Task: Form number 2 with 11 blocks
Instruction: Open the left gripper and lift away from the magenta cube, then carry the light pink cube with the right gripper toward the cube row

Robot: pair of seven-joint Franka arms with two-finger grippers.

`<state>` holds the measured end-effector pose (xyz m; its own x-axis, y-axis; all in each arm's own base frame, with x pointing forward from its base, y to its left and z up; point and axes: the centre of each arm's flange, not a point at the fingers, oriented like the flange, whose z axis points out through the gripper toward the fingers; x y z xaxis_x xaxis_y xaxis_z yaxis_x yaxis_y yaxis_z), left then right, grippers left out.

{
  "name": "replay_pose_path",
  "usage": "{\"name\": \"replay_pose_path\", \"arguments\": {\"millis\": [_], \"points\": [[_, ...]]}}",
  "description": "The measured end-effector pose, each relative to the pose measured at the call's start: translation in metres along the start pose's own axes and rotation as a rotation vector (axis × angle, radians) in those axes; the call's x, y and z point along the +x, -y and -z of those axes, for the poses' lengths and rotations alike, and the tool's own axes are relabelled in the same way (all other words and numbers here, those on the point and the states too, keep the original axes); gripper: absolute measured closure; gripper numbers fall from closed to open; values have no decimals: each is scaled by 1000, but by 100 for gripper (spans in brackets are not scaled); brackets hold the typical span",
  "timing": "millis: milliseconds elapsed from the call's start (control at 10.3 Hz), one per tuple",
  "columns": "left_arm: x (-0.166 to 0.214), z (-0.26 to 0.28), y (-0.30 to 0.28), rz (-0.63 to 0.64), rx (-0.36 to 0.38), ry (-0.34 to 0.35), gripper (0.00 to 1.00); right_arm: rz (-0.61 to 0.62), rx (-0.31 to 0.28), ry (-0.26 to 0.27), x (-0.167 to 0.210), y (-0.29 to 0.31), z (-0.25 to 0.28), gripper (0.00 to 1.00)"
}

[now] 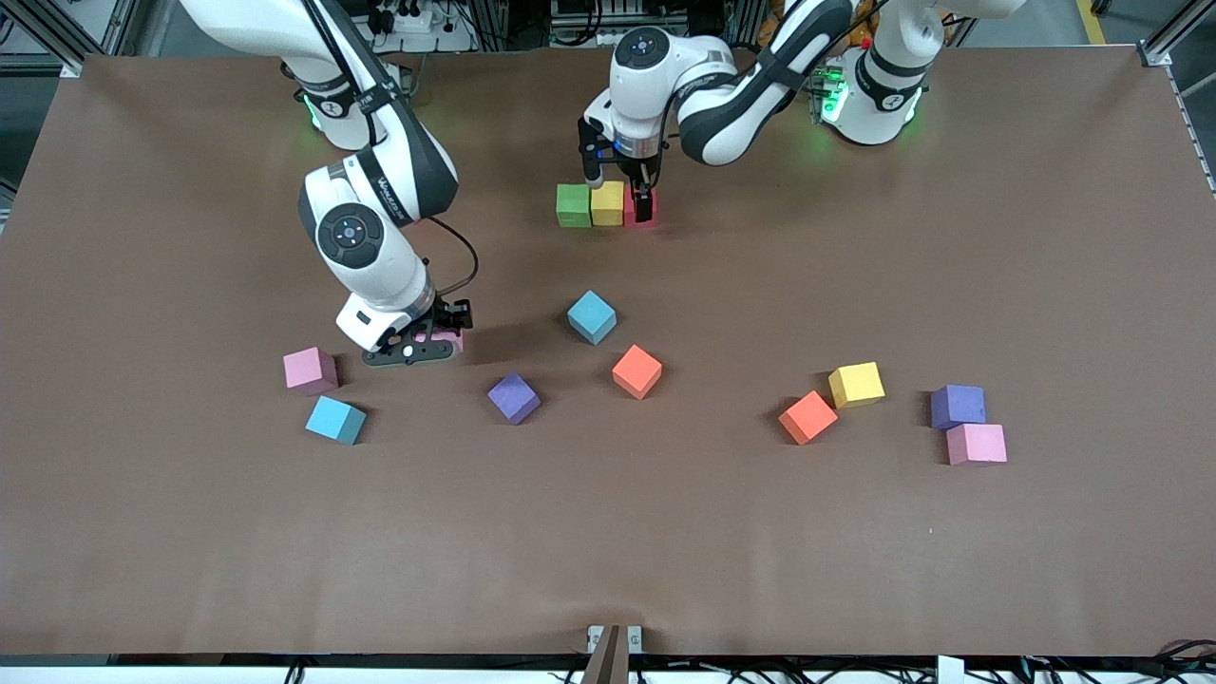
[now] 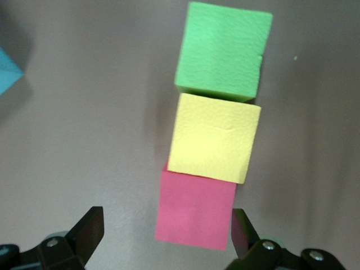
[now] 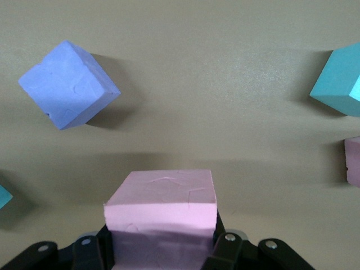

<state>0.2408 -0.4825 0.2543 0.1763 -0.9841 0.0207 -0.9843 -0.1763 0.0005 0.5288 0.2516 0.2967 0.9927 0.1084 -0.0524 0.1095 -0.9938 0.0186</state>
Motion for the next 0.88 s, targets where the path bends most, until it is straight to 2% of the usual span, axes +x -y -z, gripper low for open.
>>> {"name": "replay_pose_path", "arguments": {"millis": [195,390,683,878], "points": [[0,20,32,88,10,-28,0,-9,1,-1,-1,4,1,38],[-7,42,91,212,21,-21,0,-19,5,-11,-7,29,5,38],[-28,85,192,408,49,11,0,-43,13,-19,-34,96,10,38],[-61,96,249,522,73,22,0,-62,33,-7,-60,149,7,38]]}}
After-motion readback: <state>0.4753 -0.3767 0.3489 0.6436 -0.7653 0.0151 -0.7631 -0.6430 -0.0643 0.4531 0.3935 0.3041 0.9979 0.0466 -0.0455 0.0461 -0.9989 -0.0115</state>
